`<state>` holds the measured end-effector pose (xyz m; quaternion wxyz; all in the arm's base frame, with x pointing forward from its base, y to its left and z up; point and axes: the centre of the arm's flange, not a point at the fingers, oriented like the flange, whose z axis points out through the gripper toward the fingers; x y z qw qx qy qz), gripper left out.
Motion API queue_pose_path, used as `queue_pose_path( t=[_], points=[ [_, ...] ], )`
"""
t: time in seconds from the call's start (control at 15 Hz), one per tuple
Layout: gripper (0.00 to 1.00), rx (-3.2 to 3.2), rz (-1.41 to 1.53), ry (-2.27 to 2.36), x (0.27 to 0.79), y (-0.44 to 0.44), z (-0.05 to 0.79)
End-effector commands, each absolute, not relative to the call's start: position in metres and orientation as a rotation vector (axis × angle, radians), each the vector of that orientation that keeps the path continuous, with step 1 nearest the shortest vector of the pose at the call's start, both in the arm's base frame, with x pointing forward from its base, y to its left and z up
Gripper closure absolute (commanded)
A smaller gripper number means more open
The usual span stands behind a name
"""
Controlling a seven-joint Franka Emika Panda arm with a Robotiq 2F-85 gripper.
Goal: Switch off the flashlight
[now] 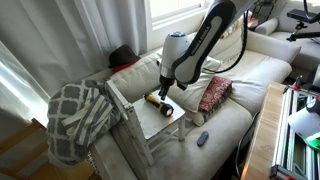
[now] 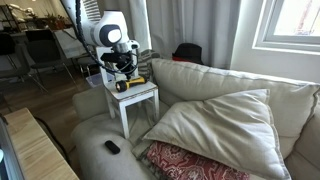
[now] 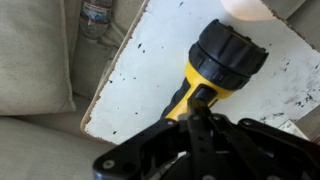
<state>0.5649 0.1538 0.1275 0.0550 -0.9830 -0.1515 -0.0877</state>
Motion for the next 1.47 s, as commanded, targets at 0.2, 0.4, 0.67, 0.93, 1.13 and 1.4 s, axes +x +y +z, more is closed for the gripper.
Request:
queue_pose_path(
  t=[0.2, 0.4, 0.67, 0.93, 1.13, 1.4],
  points=[
    [1.0, -2.969, -0.274, -0.461, 0.558, 0.159, 0.125],
    [1.0, -2.965, -0.258, -0.459, 0.557, 0.16, 0.123],
    [1.0, -2.963, -0.251, -0.456, 0.557, 0.16, 0.121],
    [1.0, -2.971, -0.232, -0.455, 0.556, 0.158, 0.117],
    [1.0, -2.97, -0.234, -0.457, 0.557, 0.159, 0.115],
    [1.0, -2.971, -0.237, -0.456, 0.557, 0.159, 0.114]
  ],
)
